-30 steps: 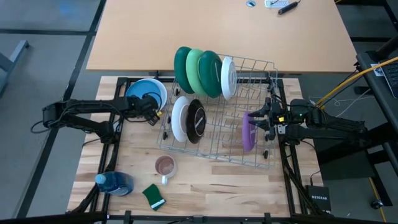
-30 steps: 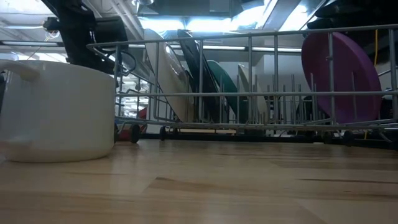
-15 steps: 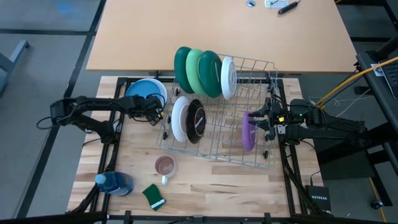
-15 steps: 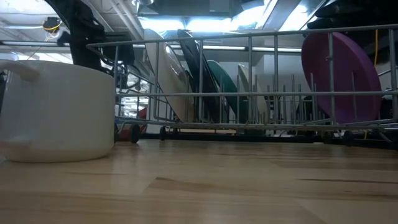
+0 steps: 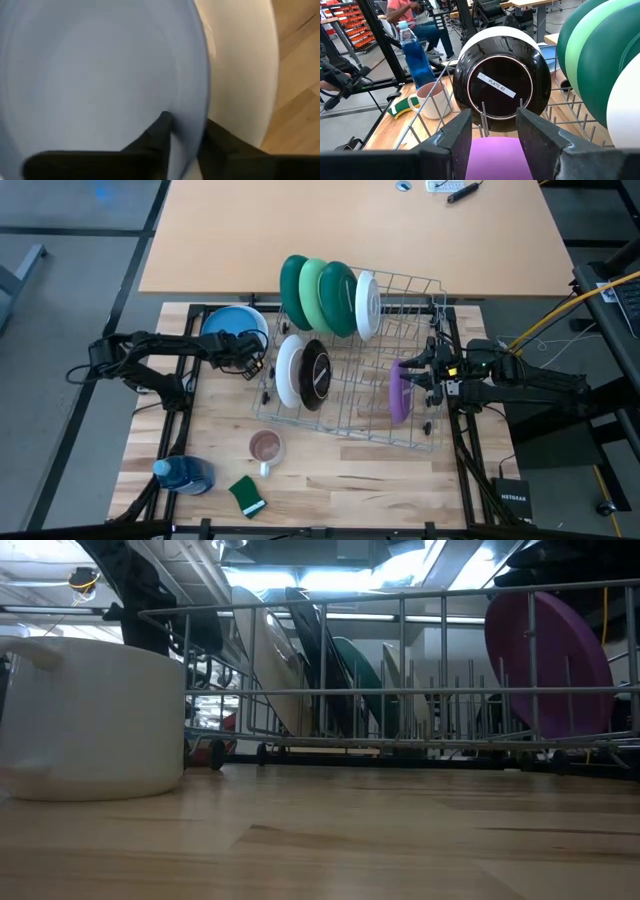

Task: Sort dishes
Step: Put the light blue plate into the dishwasher rack

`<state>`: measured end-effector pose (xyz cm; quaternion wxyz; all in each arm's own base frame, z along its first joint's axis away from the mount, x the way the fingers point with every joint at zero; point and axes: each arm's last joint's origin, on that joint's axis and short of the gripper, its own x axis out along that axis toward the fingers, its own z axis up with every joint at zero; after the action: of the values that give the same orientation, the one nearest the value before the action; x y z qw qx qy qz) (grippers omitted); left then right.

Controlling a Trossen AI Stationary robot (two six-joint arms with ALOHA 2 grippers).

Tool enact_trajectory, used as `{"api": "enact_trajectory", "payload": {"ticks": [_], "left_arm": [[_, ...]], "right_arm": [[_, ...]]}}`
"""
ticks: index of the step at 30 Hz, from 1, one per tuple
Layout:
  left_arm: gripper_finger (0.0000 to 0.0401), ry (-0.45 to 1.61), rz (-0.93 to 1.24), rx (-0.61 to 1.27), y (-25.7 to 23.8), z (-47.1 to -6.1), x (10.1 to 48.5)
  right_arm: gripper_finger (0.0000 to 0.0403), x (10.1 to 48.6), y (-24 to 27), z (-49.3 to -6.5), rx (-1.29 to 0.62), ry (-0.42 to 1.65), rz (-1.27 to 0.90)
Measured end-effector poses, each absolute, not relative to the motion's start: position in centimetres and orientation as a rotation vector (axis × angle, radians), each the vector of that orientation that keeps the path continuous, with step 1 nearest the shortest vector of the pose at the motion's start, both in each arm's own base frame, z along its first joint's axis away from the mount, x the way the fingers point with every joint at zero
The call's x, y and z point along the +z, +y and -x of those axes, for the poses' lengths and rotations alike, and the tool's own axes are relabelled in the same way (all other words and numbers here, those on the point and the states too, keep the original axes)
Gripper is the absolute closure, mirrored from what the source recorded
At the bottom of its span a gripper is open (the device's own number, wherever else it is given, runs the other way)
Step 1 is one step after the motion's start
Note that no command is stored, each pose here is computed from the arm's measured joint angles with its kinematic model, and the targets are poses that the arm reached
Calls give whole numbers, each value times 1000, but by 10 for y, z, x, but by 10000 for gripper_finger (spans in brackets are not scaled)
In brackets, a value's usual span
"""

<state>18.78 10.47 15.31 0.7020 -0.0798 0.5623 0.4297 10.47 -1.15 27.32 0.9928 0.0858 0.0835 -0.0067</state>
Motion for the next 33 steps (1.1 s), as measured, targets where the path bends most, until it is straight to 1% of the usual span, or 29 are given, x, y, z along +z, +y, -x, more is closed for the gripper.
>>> {"api": "enact_trajectory", "payload": {"ticks": [2,4,8,10,18,21,23,26,29,33], "left_arm": [[369,1250,168,966,105,-188,153],[389,1232,180,986,105,-188,154],[388,1209,210,1000,106,-191,159],[395,1188,220,997,108,-195,164],[399,1024,257,989,111,-203,202],[399,977,280,992,110,-200,217],[400,904,307,1005,109,-199,231],[400,878,347,1012,104,-189,240],[400,748,379,1012,101,-183,261],[400,639,395,1007,94,-169,282]], "right_arm": [[242,273,-12,-105,-13,167,-172],[242,273,-12,-105,-13,167,-172],[242,273,-12,-105,-13,167,-172],[242,273,-12,-105,-13,167,-172],[242,273,-12,-105,-13,167,-172],[242,273,-12,-105,-13,168,-172],[242,273,-12,-105,-13,171,-173],[242,273,-12,-105,-13,172,-173],[242,273,-12,-105,-13,172,-173],[242,273,-11,-105,-13,171,-173]]}}
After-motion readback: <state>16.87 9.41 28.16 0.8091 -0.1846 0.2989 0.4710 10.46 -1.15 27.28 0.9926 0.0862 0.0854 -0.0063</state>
